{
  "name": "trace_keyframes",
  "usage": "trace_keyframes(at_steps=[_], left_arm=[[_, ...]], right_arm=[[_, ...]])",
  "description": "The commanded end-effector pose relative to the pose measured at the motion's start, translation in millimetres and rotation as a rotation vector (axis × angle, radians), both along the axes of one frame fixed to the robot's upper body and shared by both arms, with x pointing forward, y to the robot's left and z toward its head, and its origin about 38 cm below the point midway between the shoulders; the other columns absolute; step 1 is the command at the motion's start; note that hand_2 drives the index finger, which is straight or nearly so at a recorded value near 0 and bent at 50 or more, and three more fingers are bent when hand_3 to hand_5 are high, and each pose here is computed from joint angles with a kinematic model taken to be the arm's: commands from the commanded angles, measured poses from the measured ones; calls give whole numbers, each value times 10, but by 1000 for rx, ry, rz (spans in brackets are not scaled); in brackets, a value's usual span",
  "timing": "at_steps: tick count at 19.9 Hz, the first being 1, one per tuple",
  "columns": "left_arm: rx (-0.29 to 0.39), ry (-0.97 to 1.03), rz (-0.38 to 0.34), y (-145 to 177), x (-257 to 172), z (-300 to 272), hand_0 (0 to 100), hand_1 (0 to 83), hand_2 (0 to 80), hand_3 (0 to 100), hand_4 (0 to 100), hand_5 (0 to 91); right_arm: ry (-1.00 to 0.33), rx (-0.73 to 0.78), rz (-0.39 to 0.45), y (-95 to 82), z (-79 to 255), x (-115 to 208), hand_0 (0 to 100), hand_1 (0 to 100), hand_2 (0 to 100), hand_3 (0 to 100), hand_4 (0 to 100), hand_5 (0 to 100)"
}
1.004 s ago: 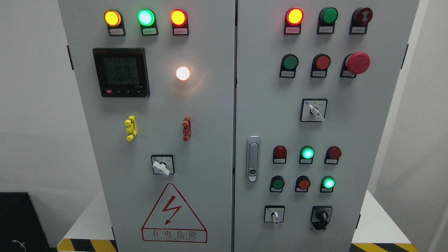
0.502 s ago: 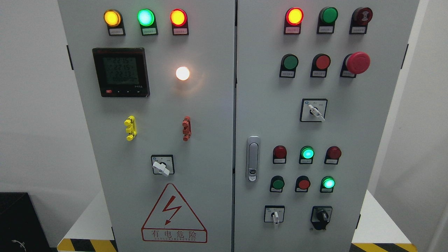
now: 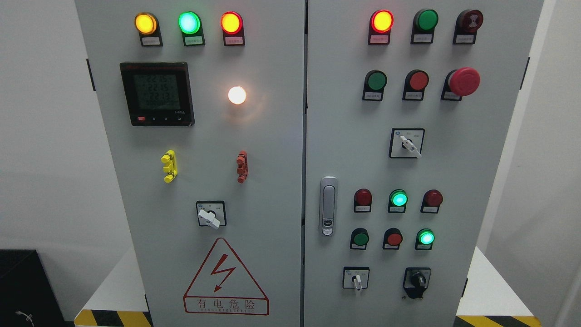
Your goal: Flip black knob to close circuit
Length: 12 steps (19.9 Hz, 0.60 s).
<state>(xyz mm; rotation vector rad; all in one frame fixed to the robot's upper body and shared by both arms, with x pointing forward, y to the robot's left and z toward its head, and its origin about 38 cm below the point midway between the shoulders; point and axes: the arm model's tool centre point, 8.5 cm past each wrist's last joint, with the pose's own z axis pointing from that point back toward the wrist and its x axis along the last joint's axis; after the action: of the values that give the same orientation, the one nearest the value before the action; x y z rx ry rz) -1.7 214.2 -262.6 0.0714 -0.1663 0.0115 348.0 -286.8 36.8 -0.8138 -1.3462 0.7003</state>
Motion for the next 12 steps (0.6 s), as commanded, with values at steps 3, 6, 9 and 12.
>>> trace_keyframes(at_steps=[3, 6, 9, 12], left_arm=[[-1, 23, -42, -7, -77, 3, 0, 0, 0, 0, 0, 0], [-1, 22, -42, -7, -71, 3, 0, 0, 0, 0, 0, 0], [-1, 23, -42, -7, -77, 3, 0, 0, 0, 0, 0, 0], [-1, 22, -42, -7, -71, 3, 0, 0, 0, 0, 0, 0]], right_arm=[[-91, -122, -50, -46, 574, 69, 0, 0, 783, 953, 760, 782], [-103, -152, -63, -50, 681, 115, 0, 0, 783, 953, 761, 782], [-98, -183, -55, -33, 750, 146, 0, 0, 784, 952, 761, 782], [-111, -199, -55, -19, 813, 185, 0, 0, 785, 953, 761, 781]])
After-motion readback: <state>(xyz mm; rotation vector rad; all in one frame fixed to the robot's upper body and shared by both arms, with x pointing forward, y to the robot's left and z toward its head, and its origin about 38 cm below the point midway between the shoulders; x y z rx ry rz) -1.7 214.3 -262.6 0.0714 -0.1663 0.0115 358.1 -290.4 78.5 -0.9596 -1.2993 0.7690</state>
